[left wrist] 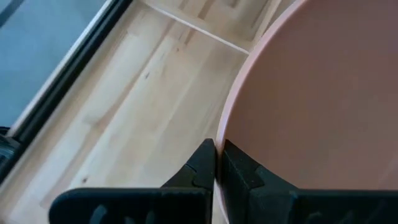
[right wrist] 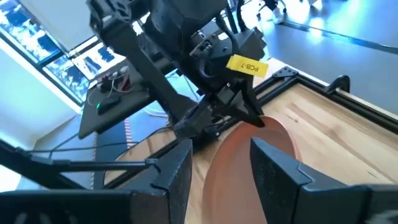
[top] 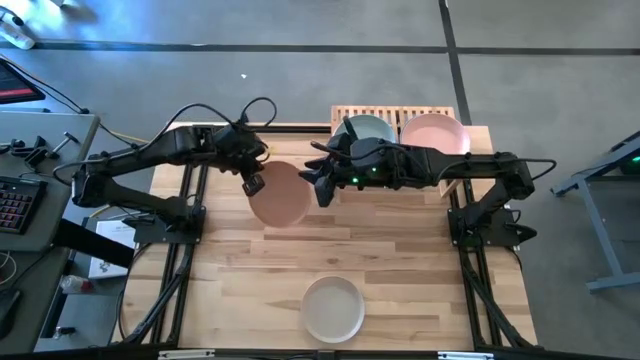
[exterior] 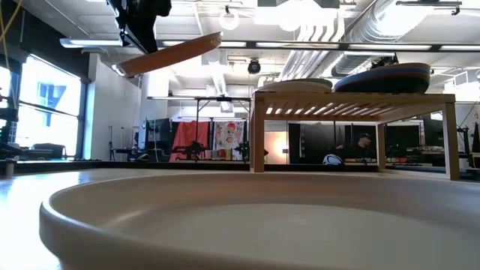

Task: Place and stack plates onto a shelf
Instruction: Stack the brown plate on top of the light blue plate on the shelf

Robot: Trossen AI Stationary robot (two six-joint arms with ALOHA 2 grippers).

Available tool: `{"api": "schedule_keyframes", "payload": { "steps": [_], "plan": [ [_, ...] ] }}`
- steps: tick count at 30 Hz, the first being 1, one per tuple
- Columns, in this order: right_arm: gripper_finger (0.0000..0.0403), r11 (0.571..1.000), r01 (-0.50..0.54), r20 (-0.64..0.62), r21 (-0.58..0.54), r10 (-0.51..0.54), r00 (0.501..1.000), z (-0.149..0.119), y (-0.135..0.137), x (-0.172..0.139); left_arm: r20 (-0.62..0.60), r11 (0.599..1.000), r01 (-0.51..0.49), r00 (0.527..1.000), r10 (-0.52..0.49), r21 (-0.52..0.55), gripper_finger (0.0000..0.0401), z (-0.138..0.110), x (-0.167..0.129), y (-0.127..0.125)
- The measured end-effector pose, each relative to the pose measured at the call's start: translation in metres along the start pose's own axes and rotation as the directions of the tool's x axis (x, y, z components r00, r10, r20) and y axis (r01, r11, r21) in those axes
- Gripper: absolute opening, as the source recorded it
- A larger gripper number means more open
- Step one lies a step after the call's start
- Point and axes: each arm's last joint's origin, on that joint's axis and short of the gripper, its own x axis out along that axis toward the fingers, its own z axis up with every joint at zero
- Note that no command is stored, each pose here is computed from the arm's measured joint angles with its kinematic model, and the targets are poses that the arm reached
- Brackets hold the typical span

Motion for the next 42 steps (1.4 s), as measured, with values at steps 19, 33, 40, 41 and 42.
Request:
{"api": "schedule_keyframes", "payload": {
  "steps": [19, 33, 40, 41, 42],
  "plan": [
    [0.0142, 0.993, 0.114, -0.012, 0.020, -0.114, 0.993, 0.006, -0.023, 0.004, -0.015, 0.997, -0.039, 0.999, 0.038, -0.065, 0.0005, 0.007, -0.002, 0.024],
    [0.0142, 0.929, 0.331, -0.296, 0.167, -0.273, 0.915, -0.033, -0.049, 0.037, -0.112, 0.994, 0.004, 0.994, -0.016, -0.110, 0.0005, 0.014, 0.026, 0.019],
    [0.0142, 0.919, 0.350, -0.372, 0.184, -0.264, 0.890, -0.049, -0.053, 0.055, -0.166, 0.996, 0.006, 0.986, -0.020, -0.090, 0.0005, 0.013, 0.034, 0.013],
    [0.0142, 0.917, 0.351, -0.373, 0.187, -0.265, 0.889, -0.049, -0.053, 0.055, -0.172, 0.996, 0.005, 0.985, -0.020, -0.088, 0.0005, 0.012, 0.035, 0.013],
    [0.0142, 0.916, 0.353, -0.372, 0.191, -0.266, 0.890, -0.049, -0.053, 0.055, -0.175, 0.996, 0.005, 0.984, -0.020, -0.086, 0.0005, 0.012, 0.035, 0.012]
  ]
}}
